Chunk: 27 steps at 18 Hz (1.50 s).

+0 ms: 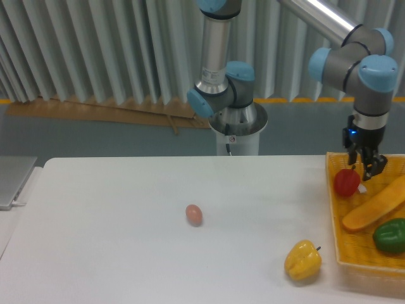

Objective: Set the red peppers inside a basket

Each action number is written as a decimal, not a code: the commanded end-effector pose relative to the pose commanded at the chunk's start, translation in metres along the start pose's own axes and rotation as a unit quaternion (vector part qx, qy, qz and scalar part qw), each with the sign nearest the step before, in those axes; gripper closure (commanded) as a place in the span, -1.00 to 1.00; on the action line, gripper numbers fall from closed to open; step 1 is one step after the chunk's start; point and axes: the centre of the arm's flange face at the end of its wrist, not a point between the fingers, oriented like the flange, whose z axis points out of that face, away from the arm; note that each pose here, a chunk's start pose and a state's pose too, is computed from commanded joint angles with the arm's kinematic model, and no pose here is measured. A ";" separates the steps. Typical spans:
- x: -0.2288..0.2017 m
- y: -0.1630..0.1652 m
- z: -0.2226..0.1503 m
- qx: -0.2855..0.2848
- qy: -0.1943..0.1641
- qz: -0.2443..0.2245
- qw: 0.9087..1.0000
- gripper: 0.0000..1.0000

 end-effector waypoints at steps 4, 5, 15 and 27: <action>-0.005 0.004 0.008 0.002 0.004 0.000 1.000 -0.34; -0.006 0.004 0.008 0.001 0.002 0.000 1.000 -0.35; -0.019 0.007 0.021 0.004 0.007 -0.001 1.000 -0.44; -0.024 -0.019 -0.011 -0.007 -0.020 0.015 1.000 -1.00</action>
